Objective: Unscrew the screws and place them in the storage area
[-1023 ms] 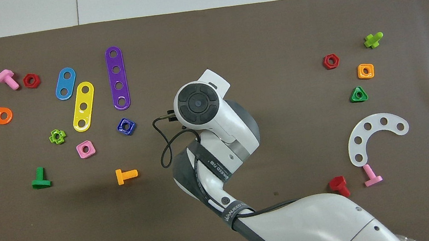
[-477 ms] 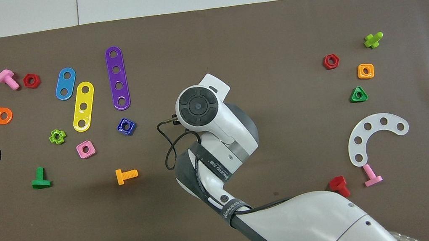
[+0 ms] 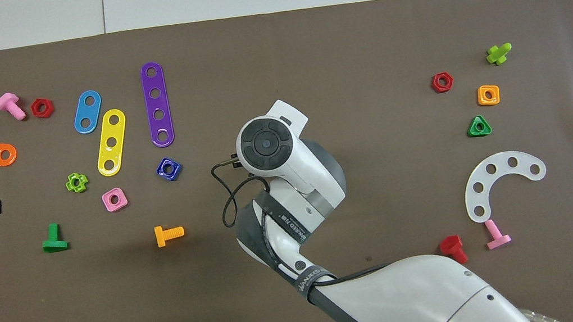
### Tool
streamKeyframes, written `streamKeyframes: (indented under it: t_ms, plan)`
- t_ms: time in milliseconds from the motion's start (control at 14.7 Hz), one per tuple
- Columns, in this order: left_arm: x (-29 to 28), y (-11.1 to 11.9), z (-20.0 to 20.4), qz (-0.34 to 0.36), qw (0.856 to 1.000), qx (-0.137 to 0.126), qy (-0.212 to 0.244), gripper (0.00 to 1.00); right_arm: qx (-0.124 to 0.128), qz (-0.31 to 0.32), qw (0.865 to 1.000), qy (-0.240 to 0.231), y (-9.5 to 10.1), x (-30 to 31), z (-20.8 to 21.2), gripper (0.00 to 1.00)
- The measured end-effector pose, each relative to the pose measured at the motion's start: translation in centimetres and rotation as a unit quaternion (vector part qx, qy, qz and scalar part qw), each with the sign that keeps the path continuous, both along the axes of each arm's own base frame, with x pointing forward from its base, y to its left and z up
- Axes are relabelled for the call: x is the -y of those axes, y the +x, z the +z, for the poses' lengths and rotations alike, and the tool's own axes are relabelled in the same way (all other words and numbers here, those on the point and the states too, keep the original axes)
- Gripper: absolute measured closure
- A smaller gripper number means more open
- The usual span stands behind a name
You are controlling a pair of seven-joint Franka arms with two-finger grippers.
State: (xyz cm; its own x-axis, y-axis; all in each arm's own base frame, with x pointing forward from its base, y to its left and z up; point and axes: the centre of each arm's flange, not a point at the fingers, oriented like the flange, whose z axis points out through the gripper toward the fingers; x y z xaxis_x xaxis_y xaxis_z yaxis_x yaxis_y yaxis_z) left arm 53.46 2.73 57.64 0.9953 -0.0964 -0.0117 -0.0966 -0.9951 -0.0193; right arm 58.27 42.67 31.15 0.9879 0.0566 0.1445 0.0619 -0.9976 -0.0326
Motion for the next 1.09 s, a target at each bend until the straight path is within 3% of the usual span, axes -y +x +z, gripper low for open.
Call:
streamKeyframes:
  t_ms: [341,477,614,682,955,1091]
  plan:
    - [-0.1,0.2,0.2,0.002,1.000,0.009,-0.003,0.00,-0.001,0.000,1.000,-0.001,-0.1,0.1,-0.3,0.52]
    - [-0.1,0.2,0.2,0.005,1.000,0.010,-0.013,0.00,-0.002,0.001,1.000,-0.002,-0.1,0.1,-0.3,0.56]
    - [-0.1,0.2,0.1,0.007,1.000,0.010,-0.019,0.00,-0.003,0.001,1.000,-0.002,-0.1,0.1,-0.3,0.78]
    - [-0.2,0.2,0.1,0.007,1.000,0.009,-0.022,0.00,-0.004,0.001,1.000,-0.004,-0.2,0.1,-0.3,0.81]
    - [-0.6,0.1,-0.1,0.011,1.000,0.008,-0.026,0.00,-0.006,-0.006,1.000,-0.007,0.4,0.9,1.5,0.81]
    - [-0.6,0.1,-0.3,0.012,1.000,0.006,-0.026,0.00,-0.006,-0.034,0.999,-0.007,1.8,4.6,5.5,0.81]
